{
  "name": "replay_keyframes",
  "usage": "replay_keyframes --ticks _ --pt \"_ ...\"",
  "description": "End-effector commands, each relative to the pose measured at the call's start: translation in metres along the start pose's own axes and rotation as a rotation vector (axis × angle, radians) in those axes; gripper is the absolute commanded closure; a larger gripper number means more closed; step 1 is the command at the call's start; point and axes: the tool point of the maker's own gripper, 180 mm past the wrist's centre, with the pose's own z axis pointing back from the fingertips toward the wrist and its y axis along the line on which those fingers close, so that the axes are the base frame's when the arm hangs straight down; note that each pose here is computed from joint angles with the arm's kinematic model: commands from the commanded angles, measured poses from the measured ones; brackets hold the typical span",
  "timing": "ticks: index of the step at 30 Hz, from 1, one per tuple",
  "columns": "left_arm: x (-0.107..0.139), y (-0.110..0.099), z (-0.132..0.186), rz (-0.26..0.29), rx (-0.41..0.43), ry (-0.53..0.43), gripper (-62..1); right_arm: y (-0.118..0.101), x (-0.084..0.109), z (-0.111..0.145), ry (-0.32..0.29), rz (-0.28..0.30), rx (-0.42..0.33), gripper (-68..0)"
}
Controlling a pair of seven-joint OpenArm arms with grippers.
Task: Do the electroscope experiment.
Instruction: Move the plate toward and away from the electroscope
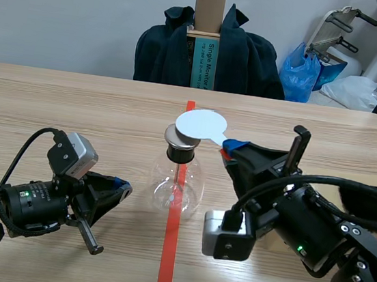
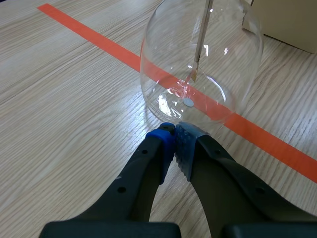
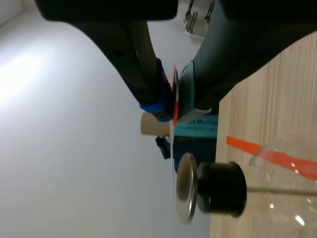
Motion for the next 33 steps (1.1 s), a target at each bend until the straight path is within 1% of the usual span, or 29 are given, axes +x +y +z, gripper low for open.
replay_keyframes --ticks 1,5,9,13,20,23,25,33 --pt "0.013 0.002 -0.005 -0.004 0.001 -0.042 -3.2 -0.013 0.0 -0.003 -0.022 0.031 -0.038 -0.6" --pt "0.013 0.002 -0.005 -0.004 0.001 -0.042 -3.2 -0.013 0.009 -0.002 -0.076 0.032 -0.037 -0.6" --pt "0.013 0.002 -0.005 -0.004 0.001 -0.042 -3.2 -0.012 0.015 -0.002 -0.107 0.033 -0.036 -0.6" --pt "0.013 0.002 -0.005 -0.004 0.001 -0.042 -3.2 -0.012 0.017 -0.002 -0.121 0.033 -0.036 -0.6" --pt "0.013 0.002 -0.005 -0.004 0.001 -0.042 -3.1 -0.018 0.017 -0.001 -0.118 0.054 -0.069 -0.6" --pt "0.013 0.002 -0.005 -0.004 0.001 -0.042 -3.1 -0.019 0.013 -0.002 -0.095 0.055 -0.072 -0.6" --pt "0.013 0.002 -0.005 -0.004 0.001 -0.042 -3.1 -0.019 0.008 -0.002 -0.068 0.054 -0.072 -0.6" --pt "0.013 0.002 -0.005 -0.004 0.001 -0.042 -3.2 -0.02 -0.02 -0.002 0.087 0.048 -0.076 -0.6"
